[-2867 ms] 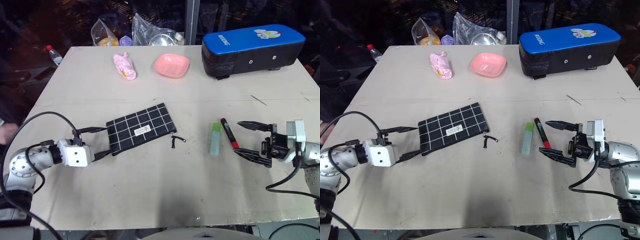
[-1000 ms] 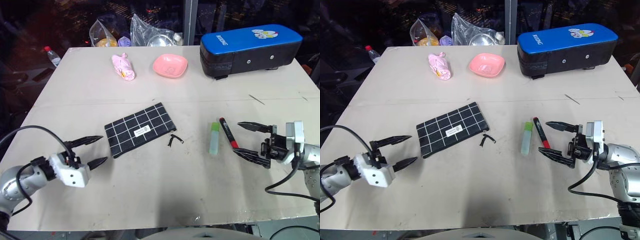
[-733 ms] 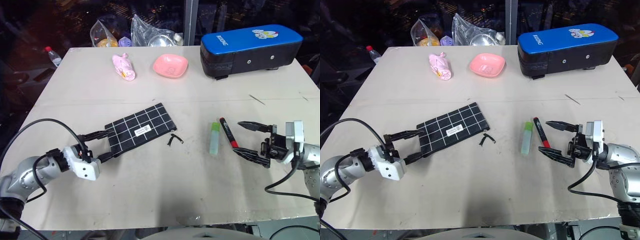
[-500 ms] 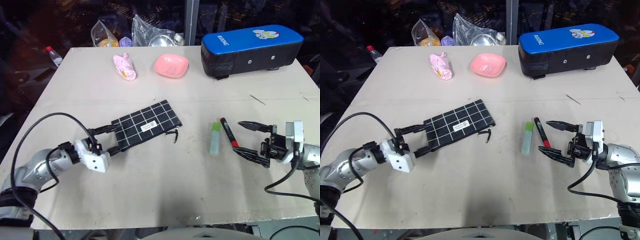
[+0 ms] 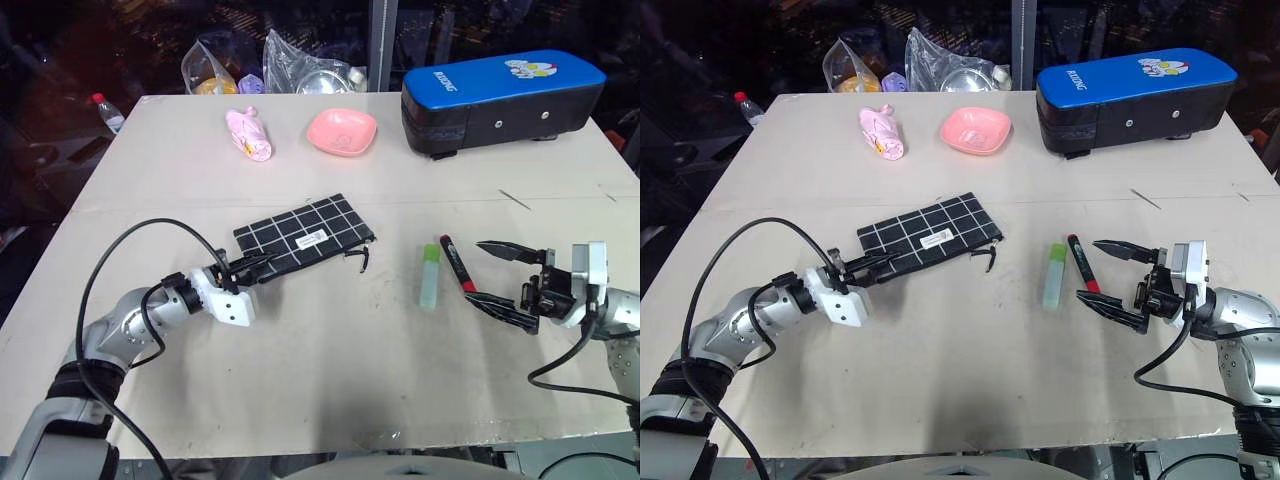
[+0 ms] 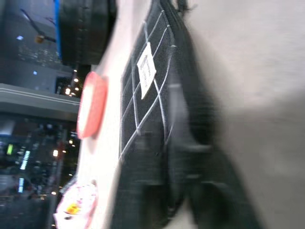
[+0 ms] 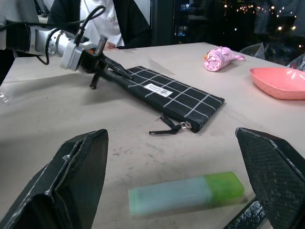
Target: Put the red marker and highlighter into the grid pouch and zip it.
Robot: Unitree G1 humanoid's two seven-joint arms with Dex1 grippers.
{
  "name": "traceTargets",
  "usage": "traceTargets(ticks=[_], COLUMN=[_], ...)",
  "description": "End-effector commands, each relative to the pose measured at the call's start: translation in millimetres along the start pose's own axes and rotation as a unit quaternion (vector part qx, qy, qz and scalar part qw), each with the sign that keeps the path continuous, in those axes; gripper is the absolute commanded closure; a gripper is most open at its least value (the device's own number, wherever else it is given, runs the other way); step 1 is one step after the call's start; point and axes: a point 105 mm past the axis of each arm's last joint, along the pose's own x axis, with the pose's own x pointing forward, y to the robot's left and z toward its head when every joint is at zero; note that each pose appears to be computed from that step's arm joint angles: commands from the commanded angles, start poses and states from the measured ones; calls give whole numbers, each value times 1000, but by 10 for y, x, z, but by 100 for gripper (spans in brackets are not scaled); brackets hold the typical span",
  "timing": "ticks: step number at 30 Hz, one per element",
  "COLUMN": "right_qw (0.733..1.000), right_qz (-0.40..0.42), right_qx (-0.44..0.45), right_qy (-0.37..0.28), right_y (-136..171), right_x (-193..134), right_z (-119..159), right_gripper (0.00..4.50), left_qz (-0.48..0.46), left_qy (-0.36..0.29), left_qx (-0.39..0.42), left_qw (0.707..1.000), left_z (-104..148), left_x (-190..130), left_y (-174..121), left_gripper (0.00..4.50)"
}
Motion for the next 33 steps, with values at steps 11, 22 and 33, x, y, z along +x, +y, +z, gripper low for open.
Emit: traceTargets(ticks=[11,22,33], right_qw=[1000,999,991], right_qz=[-12,-10,-128], right_qx=[-24,-19,18], right_qy=[-13,-29,30], right_y=[12,-51,-425], right_x=[-5,105,630], right_z=[81,151,220], right_gripper=[17,17,17], left_qz=[18,113,143], left_qy=[-28,-80,-100], left_qx=[0,-234,-376], left_qw=[999,962,910], left_z=[103,376,608], left_x=[240,284,378], left_y=[67,467,663], left_gripper=[436,444,444])
